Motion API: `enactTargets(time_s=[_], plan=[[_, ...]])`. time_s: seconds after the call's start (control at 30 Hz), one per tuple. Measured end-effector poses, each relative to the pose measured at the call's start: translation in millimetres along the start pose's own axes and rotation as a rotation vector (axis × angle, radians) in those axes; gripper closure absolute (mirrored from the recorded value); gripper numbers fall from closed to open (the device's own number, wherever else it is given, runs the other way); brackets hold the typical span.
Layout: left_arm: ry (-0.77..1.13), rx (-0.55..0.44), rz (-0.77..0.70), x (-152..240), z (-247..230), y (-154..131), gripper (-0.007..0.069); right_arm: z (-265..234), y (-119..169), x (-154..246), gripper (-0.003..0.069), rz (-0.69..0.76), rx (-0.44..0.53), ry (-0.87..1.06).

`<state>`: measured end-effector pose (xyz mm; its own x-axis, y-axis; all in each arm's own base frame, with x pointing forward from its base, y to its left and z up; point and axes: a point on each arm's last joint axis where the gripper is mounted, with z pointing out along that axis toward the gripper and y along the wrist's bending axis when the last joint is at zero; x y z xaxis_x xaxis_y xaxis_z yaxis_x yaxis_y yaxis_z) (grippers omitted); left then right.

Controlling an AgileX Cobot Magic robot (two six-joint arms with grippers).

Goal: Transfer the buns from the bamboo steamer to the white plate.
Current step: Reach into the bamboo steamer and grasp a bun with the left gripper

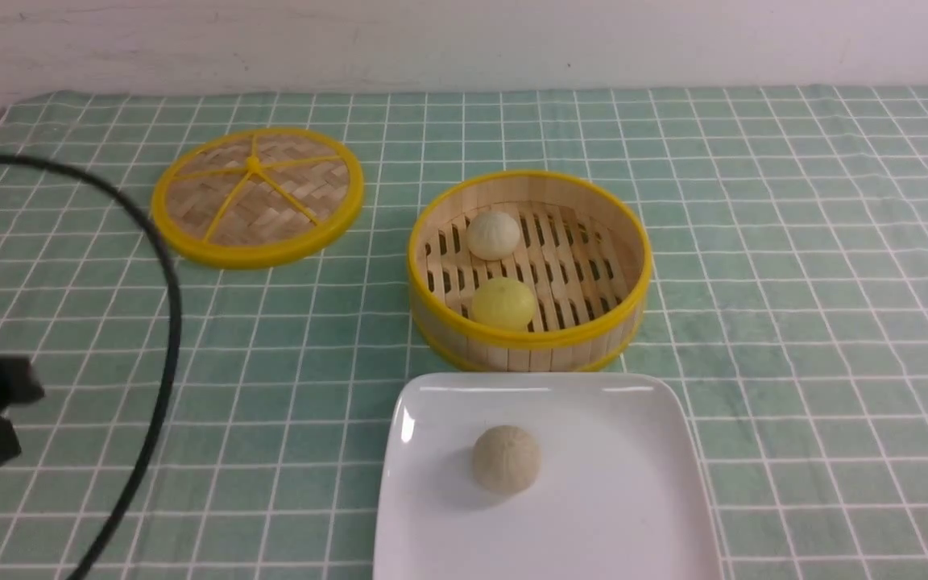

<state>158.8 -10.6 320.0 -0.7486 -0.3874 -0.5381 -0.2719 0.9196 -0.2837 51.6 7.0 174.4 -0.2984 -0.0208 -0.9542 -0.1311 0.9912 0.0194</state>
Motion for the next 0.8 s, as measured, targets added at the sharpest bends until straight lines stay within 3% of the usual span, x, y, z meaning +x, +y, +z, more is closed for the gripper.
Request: enactTargets(time_s=[0.07,0.17,0.27,0.4,0.47,0.57,0.67,0.8], plan=[[0.082,0.001,0.065,-25.3,15.3,-15.0,0.0624,0.0,0.0,0.0,0.0419,0.000,0.000,0.000],[0.188,0.097,0.186,-47.0,41.1,-46.0,0.0622,0.0,0.0,0.0,0.0419,0.000,0.000,0.000],[0.269,0.220,0.310,-53.5,68.3,-89.7,0.0601,0.0,0.0,0.0,0.0419,0.000,0.000,0.000],[0.306,0.276,0.391,-54.1,96.0,-132.0,0.0567,0.0,0.0,0.0,0.0419,0.000,0.000,0.000],[0.330,0.294,0.419,-54.0,121.9,-165.6,0.0512,0.0,0.0,0.0,0.0419,0.000,0.000,0.000],[0.339,0.299,0.452,-53.6,138.9,-187.0,0.0456,0.0,0.0,0.0,0.0419,0.000,0.000,0.000],[0.330,0.315,0.524,-52.5,163.6,-223.8,0.0326,0.0,0.0,0.0,0.0419,0.000,0.000,0.000],[0.305,0.320,0.598,-49.4,187.5,-255.3,0.0213,0.0,0.0,0.0,0.0419,0.000,0.000,0.000]])
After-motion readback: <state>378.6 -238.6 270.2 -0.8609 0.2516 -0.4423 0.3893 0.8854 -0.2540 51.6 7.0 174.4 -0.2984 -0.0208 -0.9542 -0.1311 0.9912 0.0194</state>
